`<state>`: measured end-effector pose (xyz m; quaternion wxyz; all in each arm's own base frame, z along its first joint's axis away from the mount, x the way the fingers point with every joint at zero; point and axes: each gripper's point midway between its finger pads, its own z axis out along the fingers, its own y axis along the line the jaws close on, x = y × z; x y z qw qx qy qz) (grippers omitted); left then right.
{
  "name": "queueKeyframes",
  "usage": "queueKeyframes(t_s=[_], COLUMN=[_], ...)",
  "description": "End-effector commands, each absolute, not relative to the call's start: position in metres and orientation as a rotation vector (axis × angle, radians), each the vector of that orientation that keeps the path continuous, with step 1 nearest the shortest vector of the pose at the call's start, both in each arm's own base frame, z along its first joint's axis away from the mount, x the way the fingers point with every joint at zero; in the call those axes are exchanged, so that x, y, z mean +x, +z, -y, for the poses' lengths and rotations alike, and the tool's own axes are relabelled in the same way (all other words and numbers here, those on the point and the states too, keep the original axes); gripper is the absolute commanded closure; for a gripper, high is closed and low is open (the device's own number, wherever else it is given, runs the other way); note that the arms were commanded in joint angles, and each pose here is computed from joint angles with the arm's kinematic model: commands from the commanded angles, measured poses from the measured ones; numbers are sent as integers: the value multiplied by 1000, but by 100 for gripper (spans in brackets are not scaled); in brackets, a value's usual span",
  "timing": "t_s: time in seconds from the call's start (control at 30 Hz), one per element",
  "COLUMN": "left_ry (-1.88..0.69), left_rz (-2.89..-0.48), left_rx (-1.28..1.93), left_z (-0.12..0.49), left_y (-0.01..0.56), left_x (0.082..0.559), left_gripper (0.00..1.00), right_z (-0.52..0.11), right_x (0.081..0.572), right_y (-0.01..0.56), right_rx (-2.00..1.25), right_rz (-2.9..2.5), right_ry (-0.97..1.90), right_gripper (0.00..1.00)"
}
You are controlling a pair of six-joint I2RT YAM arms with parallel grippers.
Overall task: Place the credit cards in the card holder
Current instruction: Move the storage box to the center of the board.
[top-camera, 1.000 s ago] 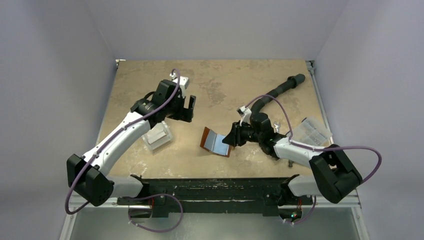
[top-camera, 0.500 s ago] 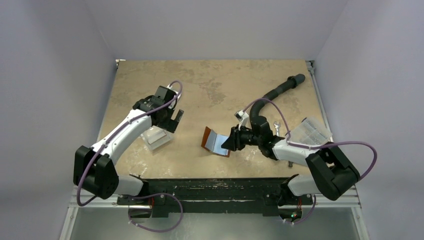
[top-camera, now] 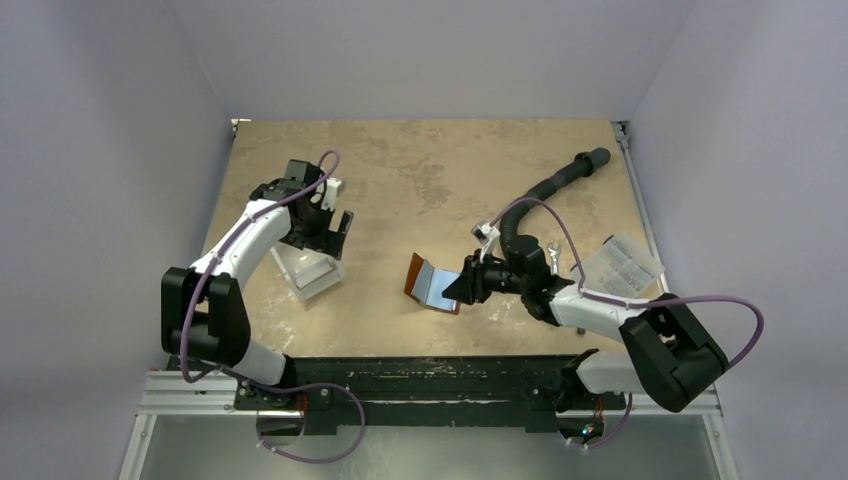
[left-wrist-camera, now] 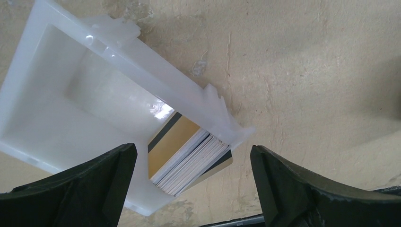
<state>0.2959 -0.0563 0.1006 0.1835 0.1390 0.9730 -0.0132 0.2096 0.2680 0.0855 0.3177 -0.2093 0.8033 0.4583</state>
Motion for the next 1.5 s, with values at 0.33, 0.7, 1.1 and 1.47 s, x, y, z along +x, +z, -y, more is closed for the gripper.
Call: queueKeyframes(t_s=[0.33,0.7,1.1,1.47], left_ry=[-297,-456,-555,-658], left_rz=[-2678,-2613,-2596,-2487], left_rx=[212,63,-69,-168], left_z=[53,75,88,100], left_y=[84,90,85,97], left_x=[312,326,348,387], left_gripper=[1,1,2,4], right_z=[-272,-272,-271,-271], right_x=[209,210,210,212], right_y=[105,102,99,94], right_rx=[-583,-581,-579,-572], right_rz=[-2016,-2029,-2039,-2055], right_ry=[1235,1231,1223,1212], right_gripper=[68,69,69,69])
